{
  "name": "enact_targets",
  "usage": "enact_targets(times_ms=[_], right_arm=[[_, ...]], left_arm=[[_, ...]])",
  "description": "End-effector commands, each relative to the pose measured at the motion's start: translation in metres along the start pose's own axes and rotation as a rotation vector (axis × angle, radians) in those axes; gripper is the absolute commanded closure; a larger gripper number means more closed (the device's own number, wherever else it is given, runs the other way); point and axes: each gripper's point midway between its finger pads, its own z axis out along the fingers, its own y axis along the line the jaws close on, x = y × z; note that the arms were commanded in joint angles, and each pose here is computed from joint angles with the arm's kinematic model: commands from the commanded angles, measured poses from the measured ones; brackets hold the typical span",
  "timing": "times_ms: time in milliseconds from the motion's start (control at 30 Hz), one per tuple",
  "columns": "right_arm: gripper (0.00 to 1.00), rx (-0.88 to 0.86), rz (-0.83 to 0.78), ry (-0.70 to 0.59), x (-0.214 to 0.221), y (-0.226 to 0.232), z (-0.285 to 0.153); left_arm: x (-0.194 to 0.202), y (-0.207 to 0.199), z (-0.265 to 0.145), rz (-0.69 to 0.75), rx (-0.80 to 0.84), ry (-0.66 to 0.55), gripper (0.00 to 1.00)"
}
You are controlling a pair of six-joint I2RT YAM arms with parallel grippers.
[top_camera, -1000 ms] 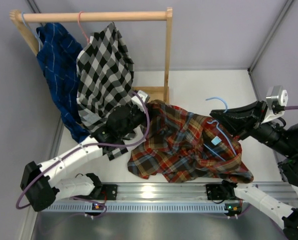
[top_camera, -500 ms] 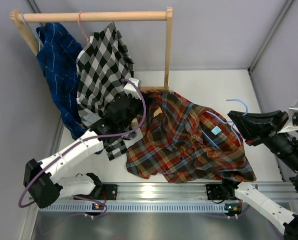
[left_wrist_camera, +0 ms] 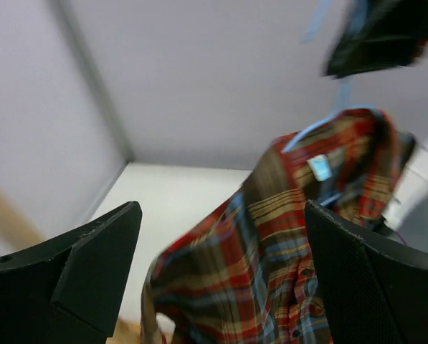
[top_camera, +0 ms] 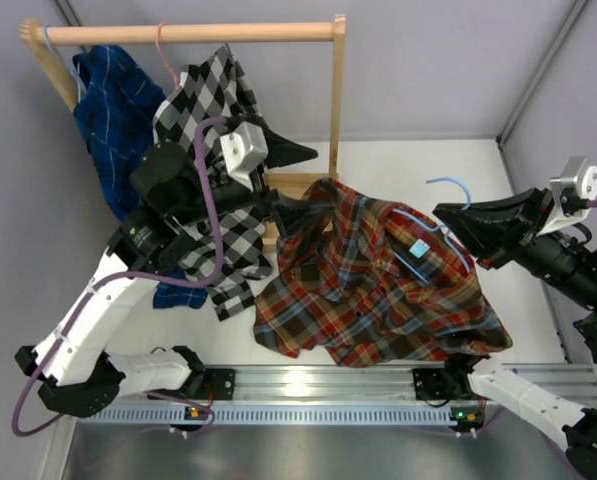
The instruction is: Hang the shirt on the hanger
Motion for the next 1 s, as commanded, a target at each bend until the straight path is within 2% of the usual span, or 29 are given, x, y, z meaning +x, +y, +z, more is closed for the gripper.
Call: enact_targets(times_ms=[0,33,133,233,400,533,600,733,800,833,867,933,967], right_arm=[[1.0,-0.152,-0.002,0.003,0.0,0.027,-0.004],[1.0,-0.17,0.004,0.006,0.001,0.03,-0.005],[1.0,-0.198,-0.005,0.008,0.003,0.035,-0.008],[1.0,-0.274,-0.027,0.011,0.005,0.048,-0.013],[1.0,-0.249,-0.023,0.018,0.009,0.043,-0.011],[1.0,-0.28,-0.031,0.041,0.018,0.046,-0.009],[1.0,-0.29,-0.035,0.05,0.022,0.046,-0.007],[1.0,-0.28,-0.046,0.066,0.028,0.042,-0.001],[1.0,-0.277,-0.048,0.068,0.03,0.04,0.0],[1.0,-0.275,-0.05,0.067,0.029,0.04,0.0],[1.0,-0.275,-0.049,0.067,0.029,0.04,0.0],[1.0,-0.27,-0.047,0.06,0.028,0.039,0.001],[1.0,-0.268,-0.046,0.06,0.029,0.038,0.003]], left_arm=[[0.029,-0.07,-0.005,0.168,0.529,0.057,0.02],[0.027,-0.071,-0.004,0.206,0.552,0.041,0.02],[0.023,-0.075,0.005,0.18,0.617,0.033,0.02],[0.035,-0.079,0.015,0.101,0.706,0.06,0.02],[0.057,-0.088,0.026,0.03,0.796,0.095,0.06],[0.066,-0.096,0.031,0.002,0.829,0.112,0.28],[0.071,-0.096,0.033,-0.021,0.836,0.125,0.33],[0.079,-0.1,0.034,-0.088,0.896,0.148,0.25],[0.084,-0.1,0.036,-0.107,0.903,0.159,0.34],[0.086,-0.099,0.037,-0.112,0.9,0.164,0.44],[0.089,-0.099,0.038,-0.118,0.9,0.169,0.61],[0.092,-0.098,0.039,-0.128,0.902,0.176,0.63],[0.092,-0.099,0.04,-0.132,0.908,0.177,0.7]])
